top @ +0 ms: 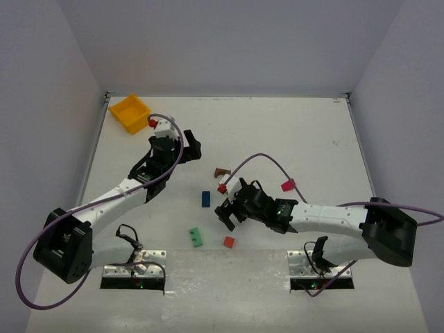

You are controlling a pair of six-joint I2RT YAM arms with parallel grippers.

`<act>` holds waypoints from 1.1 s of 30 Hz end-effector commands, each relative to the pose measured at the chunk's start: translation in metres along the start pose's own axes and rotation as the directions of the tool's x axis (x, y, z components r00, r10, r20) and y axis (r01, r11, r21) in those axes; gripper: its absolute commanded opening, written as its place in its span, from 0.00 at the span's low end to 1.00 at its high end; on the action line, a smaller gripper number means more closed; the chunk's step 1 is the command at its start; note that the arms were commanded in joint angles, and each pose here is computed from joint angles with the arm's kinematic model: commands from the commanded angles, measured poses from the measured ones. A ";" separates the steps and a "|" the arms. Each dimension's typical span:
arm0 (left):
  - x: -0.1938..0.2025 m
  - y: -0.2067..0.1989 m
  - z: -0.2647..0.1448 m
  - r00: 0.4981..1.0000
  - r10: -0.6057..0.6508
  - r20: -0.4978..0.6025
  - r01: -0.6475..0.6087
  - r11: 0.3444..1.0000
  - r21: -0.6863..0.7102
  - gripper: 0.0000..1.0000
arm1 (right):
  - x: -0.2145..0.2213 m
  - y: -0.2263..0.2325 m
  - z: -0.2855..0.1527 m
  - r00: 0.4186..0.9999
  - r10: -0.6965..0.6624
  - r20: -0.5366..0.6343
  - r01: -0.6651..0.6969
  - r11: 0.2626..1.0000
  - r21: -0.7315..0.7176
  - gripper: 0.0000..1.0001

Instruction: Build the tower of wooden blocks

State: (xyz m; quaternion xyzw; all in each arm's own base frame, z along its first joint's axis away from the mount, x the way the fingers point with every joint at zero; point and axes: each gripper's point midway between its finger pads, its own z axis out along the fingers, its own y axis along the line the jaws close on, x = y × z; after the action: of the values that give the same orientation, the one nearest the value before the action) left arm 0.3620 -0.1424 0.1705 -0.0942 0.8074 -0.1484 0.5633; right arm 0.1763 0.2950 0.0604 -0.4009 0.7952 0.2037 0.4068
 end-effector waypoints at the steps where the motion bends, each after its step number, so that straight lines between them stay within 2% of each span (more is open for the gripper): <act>1: -0.026 0.007 -0.008 0.993 -0.068 0.101 0.071 0.997 -0.029 1.00 | -0.031 0.034 0.015 0.996 -0.040 0.078 0.045 0.997 -0.063 0.99; 10: -0.032 0.041 -0.017 0.982 -0.106 0.154 0.138 0.967 -0.214 1.00 | -0.028 0.125 0.033 0.980 -0.186 0.072 0.198 0.947 -0.254 0.99; 13: -0.032 0.041 -0.018 0.982 -0.111 0.151 0.142 0.966 -0.215 1.00 | -0.024 0.142 0.033 0.980 -0.188 0.073 0.201 0.935 -0.294 0.99; 21: -0.025 0.034 -0.024 0.984 -0.128 0.126 0.147 0.977 -0.153 1.00 | 0.001 0.145 0.046 0.991 -0.130 -0.013 0.122 0.953 -0.276 0.99; 25: -0.024 0.034 -0.029 0.983 -0.134 0.128 0.152 0.978 -0.141 1.00 | 0.010 0.129 0.057 0.991 -0.124 -0.039 0.115 0.976 -0.184 0.98; 33: -0.022 0.033 -0.029 0.983 -0.138 0.119 0.153 0.979 -0.132 1.00 | 0.006 0.110 0.067 0.996 -0.094 0.008 0.094 0.994 -0.058 0.84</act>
State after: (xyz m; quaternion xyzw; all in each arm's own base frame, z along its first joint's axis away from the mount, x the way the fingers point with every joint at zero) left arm 0.3396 -0.0988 0.1771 -0.1935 0.7879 -0.1068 0.5748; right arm 0.0986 0.3863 0.0002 -0.4924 0.7678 0.2113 0.3512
